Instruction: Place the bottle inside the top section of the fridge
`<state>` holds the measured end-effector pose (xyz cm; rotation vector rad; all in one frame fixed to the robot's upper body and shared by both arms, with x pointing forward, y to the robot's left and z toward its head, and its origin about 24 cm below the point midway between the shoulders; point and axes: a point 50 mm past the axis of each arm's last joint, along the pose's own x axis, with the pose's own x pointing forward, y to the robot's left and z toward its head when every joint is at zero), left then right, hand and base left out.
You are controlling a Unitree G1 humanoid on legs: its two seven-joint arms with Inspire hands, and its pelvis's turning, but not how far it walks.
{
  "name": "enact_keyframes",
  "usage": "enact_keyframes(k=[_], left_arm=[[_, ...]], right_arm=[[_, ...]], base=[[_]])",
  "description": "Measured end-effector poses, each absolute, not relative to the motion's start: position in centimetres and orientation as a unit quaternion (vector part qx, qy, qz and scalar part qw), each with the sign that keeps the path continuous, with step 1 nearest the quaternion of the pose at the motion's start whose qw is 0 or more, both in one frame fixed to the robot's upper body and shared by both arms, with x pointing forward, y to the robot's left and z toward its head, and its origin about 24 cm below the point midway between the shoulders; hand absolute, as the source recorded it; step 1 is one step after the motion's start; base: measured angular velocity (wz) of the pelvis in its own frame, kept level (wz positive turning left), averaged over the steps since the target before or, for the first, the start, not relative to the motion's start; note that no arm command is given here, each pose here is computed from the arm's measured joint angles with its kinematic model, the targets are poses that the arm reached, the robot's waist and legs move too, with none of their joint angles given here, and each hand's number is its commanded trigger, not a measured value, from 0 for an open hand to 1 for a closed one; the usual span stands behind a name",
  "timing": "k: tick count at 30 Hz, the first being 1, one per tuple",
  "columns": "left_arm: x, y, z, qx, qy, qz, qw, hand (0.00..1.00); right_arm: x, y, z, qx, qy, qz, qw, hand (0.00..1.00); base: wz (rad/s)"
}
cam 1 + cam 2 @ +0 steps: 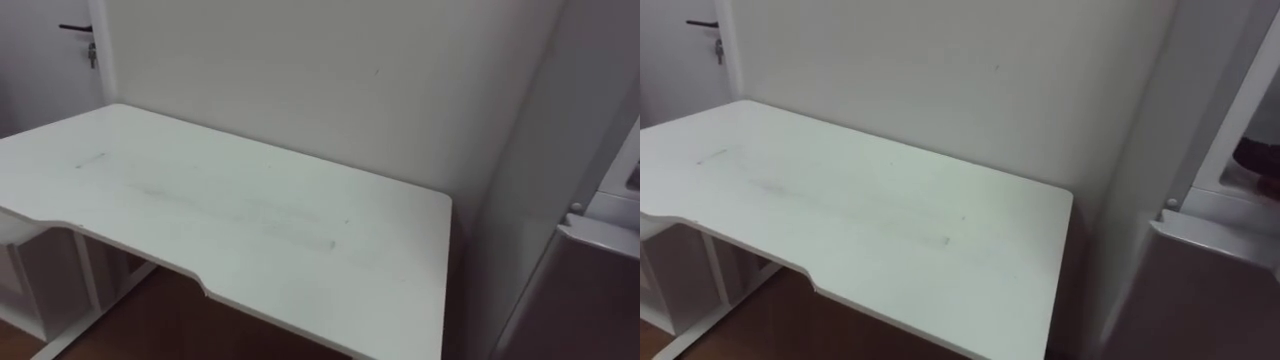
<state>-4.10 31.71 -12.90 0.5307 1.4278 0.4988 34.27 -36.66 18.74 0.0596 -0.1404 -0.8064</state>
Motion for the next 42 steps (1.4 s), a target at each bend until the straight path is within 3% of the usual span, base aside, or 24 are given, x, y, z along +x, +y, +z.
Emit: enact_keyframes(k=[42], left_arm=[[-3.2, 30.7, -13.8, 0.196, 0.649, 0.244, 0.693, 0.0]], right_arm=[[35.6, -34.3, 19.3, 0.024, -0.031, -0.24, 0.97, 0.0]], base=[[-0.04]])
